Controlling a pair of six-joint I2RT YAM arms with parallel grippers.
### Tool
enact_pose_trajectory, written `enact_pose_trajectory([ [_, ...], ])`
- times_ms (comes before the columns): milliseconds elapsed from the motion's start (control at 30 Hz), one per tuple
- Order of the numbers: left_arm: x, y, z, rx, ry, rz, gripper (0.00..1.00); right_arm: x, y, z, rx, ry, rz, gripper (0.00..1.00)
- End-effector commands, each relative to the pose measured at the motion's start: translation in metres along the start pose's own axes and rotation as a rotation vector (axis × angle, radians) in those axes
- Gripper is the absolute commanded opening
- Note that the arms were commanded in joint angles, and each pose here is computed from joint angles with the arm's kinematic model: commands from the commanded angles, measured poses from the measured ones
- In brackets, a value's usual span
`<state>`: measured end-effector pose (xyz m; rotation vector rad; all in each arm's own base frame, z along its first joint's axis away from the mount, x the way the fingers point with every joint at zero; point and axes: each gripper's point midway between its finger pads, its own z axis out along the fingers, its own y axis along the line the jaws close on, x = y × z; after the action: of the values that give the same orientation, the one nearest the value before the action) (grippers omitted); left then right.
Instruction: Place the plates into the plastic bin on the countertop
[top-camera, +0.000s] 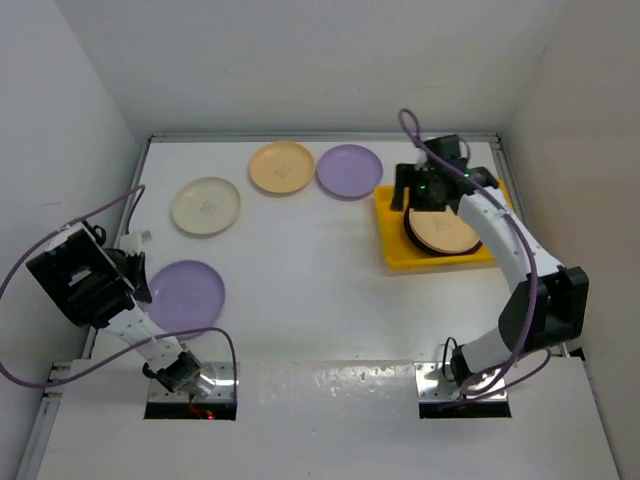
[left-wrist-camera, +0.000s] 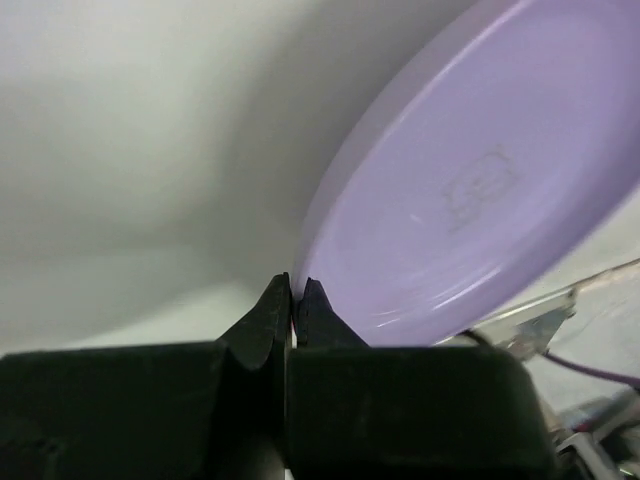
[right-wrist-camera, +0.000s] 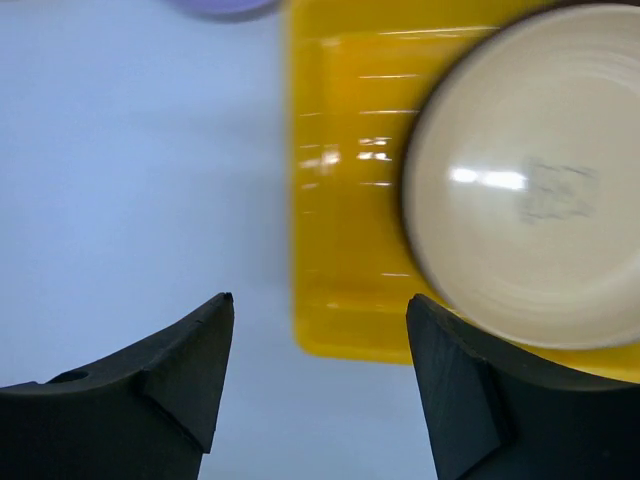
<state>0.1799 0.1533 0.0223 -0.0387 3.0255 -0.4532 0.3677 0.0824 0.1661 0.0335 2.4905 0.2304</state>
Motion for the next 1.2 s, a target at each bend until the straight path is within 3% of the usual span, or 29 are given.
enact_pose_trajectory([
  [0,-0.073,-0.079,-0.035,0.189,-0.246,0.179,0.00,0.002,0.097,0.000,-0.231,-0.043,-0.179,0.70],
  [67,-0.096,-0.105,-0.048,0.176,-0.308,0.254,0.00,-0.007,0.138,-0.004,-0.329,-0.088,-0.264,0.73],
  [100,-0.108,-0.122,-0.057,0.185,-0.350,0.301,0.00,0.016,0.171,0.004,-0.402,-0.034,-0.324,0.74],
  [233,-0.141,-0.212,-0.072,0.270,-0.433,0.510,0.00,0.016,0.249,0.006,-0.632,-0.042,-0.277,0.77],
  [300,-0.152,-0.236,-0.080,0.293,-0.459,0.535,0.00,0.023,0.271,0.019,-0.675,-0.019,-0.277,0.77],
  [433,-0.161,-0.271,-0.082,0.328,-0.448,0.609,0.00,0.021,0.269,0.045,-0.590,-0.009,-0.216,0.75],
  [533,-0.165,-0.280,-0.084,0.328,-0.447,0.631,0.00,0.024,0.269,0.045,-0.616,-0.009,-0.181,0.67],
  [633,-0.166,-0.285,-0.076,0.320,-0.421,0.637,0.00,0.024,0.272,0.040,-0.651,-0.025,-0.173,0.66],
  [667,-0.167,-0.284,-0.073,0.323,-0.412,0.632,0.00,0.024,0.270,0.038,-0.646,-0.030,-0.166,0.63],
  [733,-0.169,-0.288,-0.077,0.340,-0.424,0.640,0.00,0.023,0.262,0.043,-0.603,-0.051,-0.157,0.48],
  [767,-0.168,-0.289,-0.077,0.349,-0.425,0.641,0.00,0.024,0.261,0.042,-0.598,-0.054,-0.157,0.29],
  [833,-0.169,-0.294,-0.076,0.362,-0.421,0.650,0.00,0.031,0.257,0.046,-0.584,-0.041,-0.160,0.10],
  [867,-0.171,-0.295,-0.079,0.361,-0.429,0.654,0.05,0.027,0.253,0.045,-0.573,-0.049,-0.155,0.00],
  [933,-0.175,-0.291,-0.078,0.340,-0.428,0.652,0.46,0.024,0.249,0.042,-0.564,-0.054,-0.128,0.00],
  [967,-0.178,-0.287,-0.080,0.305,-0.431,0.643,0.97,0.013,0.235,0.042,-0.545,-0.073,-0.096,0.00],
  [1100,-0.193,-0.270,-0.084,0.178,-0.444,0.593,1.00,-0.002,0.173,0.032,-0.461,-0.095,0.048,0.00],
  [1167,-0.201,-0.254,-0.086,0.099,-0.449,0.545,1.00,-0.008,0.120,0.030,-0.354,-0.111,0.127,0.00],
])
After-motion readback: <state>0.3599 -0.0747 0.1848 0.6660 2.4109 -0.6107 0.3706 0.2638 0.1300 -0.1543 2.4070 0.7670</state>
